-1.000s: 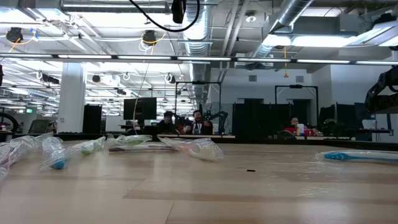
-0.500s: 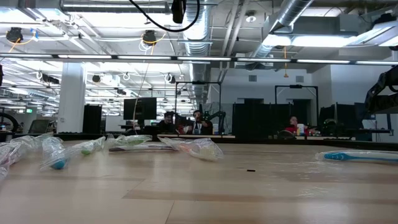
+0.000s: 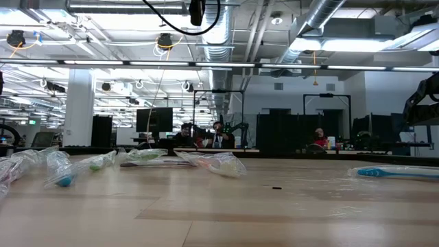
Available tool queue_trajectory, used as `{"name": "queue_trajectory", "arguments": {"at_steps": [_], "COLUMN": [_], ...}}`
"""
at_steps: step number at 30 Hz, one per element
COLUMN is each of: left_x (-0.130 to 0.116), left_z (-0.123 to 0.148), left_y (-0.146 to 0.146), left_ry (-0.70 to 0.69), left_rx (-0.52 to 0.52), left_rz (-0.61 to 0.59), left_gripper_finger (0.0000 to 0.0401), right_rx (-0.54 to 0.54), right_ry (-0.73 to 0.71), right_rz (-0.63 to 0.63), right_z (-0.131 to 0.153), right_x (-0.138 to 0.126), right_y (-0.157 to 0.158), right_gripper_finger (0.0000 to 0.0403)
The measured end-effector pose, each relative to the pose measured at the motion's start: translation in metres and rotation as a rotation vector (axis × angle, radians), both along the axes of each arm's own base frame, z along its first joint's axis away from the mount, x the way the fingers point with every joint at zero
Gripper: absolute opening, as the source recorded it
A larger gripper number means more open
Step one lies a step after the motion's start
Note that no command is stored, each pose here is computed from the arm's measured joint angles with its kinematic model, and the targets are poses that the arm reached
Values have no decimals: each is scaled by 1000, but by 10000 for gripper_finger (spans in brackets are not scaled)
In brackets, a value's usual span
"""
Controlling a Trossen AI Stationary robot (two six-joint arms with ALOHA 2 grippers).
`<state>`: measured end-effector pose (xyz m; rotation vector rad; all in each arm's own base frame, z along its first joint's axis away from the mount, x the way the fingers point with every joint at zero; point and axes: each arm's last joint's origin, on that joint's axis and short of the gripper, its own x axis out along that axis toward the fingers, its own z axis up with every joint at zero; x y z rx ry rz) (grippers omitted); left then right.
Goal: Pick & Place toothbrushing station
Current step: Put the top blue toothbrush into the black organizer, then put the top left green toothbrush into the black organizer
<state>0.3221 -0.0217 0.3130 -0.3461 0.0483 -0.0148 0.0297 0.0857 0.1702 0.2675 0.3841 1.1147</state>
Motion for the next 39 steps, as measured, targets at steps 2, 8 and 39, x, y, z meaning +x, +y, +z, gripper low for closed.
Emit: {"name": "queue_trajectory", "arguments": {"at_steps": [2, 8, 39], "left_x": [0, 0, 0], "left_z": [0, 0, 0], "left_y": [0, 0, 0], "left_ry": [0, 0, 0], "left_rx": [0, 0, 0], "left_rz": [0, 0, 0], "left_gripper_finger": [53, 53, 53], "right_rx": [-27, -62, 10], "right_ry": [1, 50, 133], "right_rz": [-18, -63, -210], "right_z": [1, -1, 8], "right_x": [0, 0, 2], "right_y": [-2, -4, -8], "right_gripper_finger": [172, 175, 186]}}
